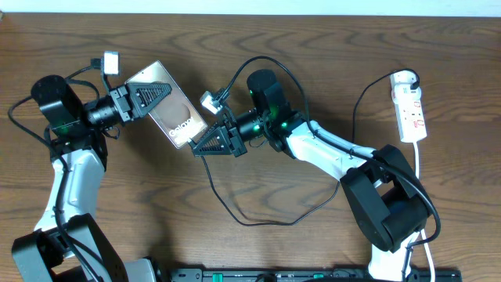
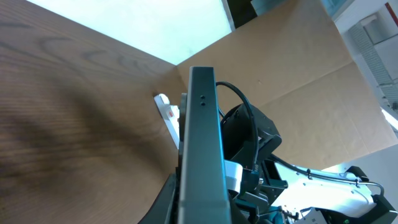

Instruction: Plug charger to phone and switch on socket

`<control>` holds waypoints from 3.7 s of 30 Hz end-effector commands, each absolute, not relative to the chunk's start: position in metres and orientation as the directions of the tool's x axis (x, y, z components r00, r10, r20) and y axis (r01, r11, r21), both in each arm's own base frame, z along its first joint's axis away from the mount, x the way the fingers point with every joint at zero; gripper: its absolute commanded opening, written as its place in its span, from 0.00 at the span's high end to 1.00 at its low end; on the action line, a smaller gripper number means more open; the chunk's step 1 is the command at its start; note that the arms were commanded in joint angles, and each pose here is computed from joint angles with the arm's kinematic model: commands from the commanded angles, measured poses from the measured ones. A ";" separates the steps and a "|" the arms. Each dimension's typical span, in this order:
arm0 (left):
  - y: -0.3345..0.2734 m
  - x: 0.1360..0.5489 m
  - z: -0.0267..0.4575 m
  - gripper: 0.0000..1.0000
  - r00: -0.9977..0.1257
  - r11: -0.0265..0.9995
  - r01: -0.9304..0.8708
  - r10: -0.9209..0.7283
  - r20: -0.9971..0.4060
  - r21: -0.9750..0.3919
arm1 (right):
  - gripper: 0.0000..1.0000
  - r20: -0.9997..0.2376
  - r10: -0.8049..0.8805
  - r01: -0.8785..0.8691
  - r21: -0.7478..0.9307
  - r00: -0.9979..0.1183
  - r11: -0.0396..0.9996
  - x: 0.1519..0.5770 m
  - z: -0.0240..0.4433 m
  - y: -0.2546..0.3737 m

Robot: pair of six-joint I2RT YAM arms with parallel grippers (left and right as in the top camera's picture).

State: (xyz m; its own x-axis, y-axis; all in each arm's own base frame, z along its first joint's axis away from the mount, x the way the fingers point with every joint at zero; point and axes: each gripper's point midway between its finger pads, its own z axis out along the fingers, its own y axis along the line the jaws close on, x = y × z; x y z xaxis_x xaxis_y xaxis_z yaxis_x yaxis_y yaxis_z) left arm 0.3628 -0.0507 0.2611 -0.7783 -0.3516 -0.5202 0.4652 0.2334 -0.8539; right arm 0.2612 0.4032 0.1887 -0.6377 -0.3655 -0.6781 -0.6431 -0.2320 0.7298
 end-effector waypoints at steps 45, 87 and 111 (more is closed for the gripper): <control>-0.036 0.358 0.266 0.93 -0.766 0.237 0.473 -0.364 -0.530 -0.848 | 0.99 -0.722 -0.372 -0.671 0.687 -0.584 -0.280 0.254 0.186 0.400; -0.046 0.357 0.266 0.93 -0.764 0.232 0.500 -0.335 -0.552 -0.834 | 0.99 -0.703 -0.353 -0.676 0.704 -0.618 -0.217 0.270 0.183 0.396; -0.046 0.357 0.266 0.93 -0.760 0.235 0.506 -0.334 -0.558 -0.830 | 0.99 -0.703 -0.359 -0.675 0.703 -0.614 -0.224 0.266 0.183 0.398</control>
